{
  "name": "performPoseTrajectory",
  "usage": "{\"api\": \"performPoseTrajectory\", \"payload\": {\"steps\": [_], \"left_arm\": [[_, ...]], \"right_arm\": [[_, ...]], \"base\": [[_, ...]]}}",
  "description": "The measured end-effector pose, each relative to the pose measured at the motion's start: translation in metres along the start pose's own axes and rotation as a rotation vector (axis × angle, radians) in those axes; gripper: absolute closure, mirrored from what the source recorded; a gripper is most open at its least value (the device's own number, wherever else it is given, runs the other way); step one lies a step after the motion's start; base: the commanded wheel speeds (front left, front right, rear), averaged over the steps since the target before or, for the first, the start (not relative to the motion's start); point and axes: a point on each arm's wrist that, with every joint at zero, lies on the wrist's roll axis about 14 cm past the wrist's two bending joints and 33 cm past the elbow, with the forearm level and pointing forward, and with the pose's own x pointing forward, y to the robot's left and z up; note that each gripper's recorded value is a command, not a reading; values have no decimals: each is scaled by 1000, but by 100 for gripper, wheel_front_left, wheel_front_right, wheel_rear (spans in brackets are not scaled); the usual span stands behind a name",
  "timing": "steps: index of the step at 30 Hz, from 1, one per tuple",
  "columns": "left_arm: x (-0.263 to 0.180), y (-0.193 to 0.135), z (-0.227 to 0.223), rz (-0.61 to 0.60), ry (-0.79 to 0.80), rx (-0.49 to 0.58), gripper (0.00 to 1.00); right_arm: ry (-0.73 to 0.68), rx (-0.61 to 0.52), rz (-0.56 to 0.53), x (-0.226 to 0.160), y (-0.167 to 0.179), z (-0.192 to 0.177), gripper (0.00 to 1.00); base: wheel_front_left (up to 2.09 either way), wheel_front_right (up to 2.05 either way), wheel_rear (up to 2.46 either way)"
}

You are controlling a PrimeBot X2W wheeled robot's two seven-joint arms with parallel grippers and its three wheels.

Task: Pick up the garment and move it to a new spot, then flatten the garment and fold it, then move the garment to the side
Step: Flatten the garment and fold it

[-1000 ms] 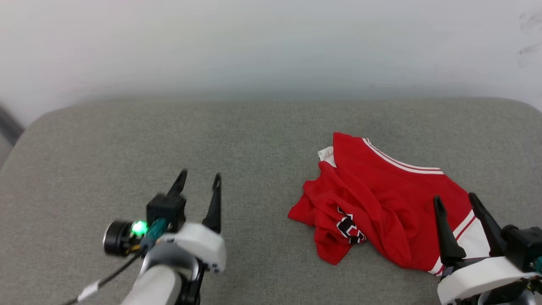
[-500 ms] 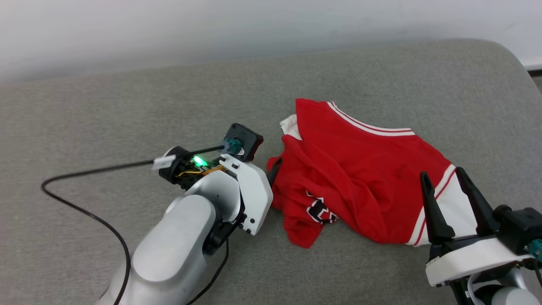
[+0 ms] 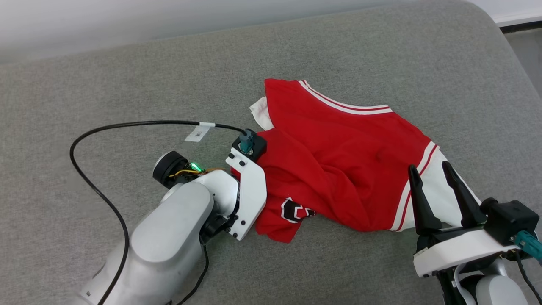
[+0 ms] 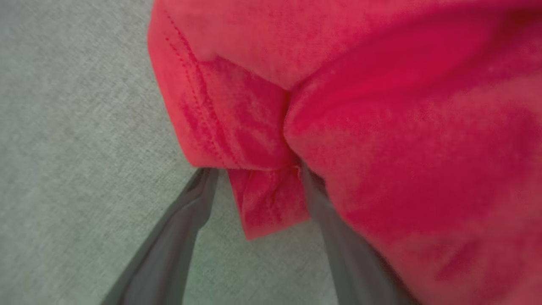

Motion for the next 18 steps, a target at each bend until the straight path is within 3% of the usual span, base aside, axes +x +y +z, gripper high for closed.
{"api": "performPoseTrajectory", "payload": {"steps": [1, 3, 7, 13, 18], "left_arm": [[0, -1, 0, -4, 9, 7, 27], [-1, -3, 1, -11, 4, 29, 100], [-5, -2, 10, 2, -67, 43, 100], [-43, 17, 35, 132, -302, 39, 100], [-79, 19, 17, 211, -403, -19, 100]], "right_arm": [[-1, 0, 0, 0, 0, 0, 0], [2, 2, -1, 1, 0, -1, 0], [-1, 4, -2, 2, -1, -1, 0], [-42, -12, 39, 4, 10, 14, 0], [-58, -22, 93, 4, 26, 24, 0]], "base": [[0, 0, 0], [0, 0, 0], [0, 0, 0], [0, 0, 0], [0, 0, 0]]}}
